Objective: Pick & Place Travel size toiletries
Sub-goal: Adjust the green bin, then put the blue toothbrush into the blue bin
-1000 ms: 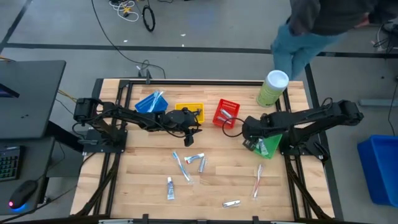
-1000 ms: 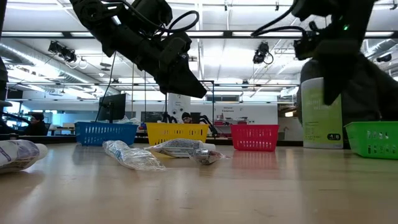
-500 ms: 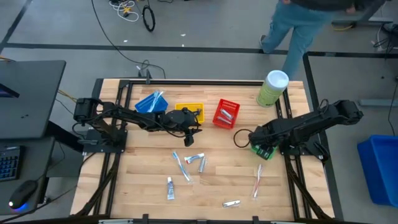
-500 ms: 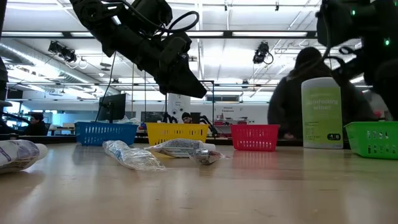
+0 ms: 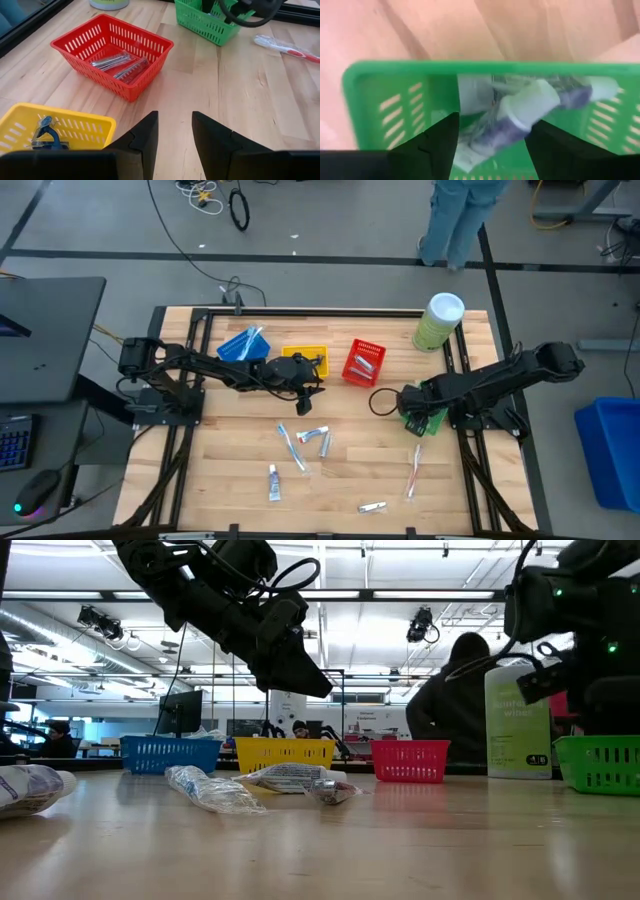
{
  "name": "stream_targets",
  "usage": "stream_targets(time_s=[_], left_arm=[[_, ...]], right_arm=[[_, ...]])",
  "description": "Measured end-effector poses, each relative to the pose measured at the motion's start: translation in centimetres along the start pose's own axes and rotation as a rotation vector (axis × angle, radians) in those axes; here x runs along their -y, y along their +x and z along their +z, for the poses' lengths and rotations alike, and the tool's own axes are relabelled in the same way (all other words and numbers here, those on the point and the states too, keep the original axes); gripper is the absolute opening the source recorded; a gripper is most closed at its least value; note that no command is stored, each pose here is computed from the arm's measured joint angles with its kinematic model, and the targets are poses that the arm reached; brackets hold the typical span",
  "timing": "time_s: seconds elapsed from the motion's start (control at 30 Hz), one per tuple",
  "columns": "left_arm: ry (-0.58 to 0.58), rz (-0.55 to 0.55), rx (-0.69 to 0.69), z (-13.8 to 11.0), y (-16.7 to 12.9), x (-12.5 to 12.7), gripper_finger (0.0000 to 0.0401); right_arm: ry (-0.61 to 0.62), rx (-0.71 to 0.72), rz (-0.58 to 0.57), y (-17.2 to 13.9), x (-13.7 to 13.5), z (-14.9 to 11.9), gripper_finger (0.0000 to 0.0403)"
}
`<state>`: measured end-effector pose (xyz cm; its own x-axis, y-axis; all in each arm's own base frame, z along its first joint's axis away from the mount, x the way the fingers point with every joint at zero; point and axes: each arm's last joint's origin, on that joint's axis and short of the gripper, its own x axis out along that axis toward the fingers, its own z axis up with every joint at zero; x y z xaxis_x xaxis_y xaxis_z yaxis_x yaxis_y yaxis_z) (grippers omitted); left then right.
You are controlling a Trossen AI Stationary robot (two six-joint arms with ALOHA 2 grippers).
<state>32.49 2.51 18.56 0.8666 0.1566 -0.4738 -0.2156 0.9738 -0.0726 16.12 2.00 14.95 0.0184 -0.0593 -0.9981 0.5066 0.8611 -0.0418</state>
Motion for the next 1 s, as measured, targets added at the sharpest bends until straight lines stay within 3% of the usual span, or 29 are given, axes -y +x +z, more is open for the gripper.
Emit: stream_targets(time_s=[0.2,0.57,0.77,1.0], left_arm=[[0.000,0.000,0.000,0.0,0.0,0.0,0.0126],[0.020,0.000,0.000,0.0,0.0,0.0,0.0126],[0.021,0.000,0.000,0.0,0.0,0.0,0.0126],[0.023,0.000,0.000,0.0,0.0,0.0,0.0126]], right_arm=[[0.035,0.054,-0.041,1.1,0.5,0.7,0.0234],[-0.004,0.283,0.045,0.8,0.4,3.5,0.0250],[-0.005,0.229,0.029,0.0,0.6,3.6,0.0240],[-0.012,0.208,0.021,-3.3,0.1,4.7,0.0223]])
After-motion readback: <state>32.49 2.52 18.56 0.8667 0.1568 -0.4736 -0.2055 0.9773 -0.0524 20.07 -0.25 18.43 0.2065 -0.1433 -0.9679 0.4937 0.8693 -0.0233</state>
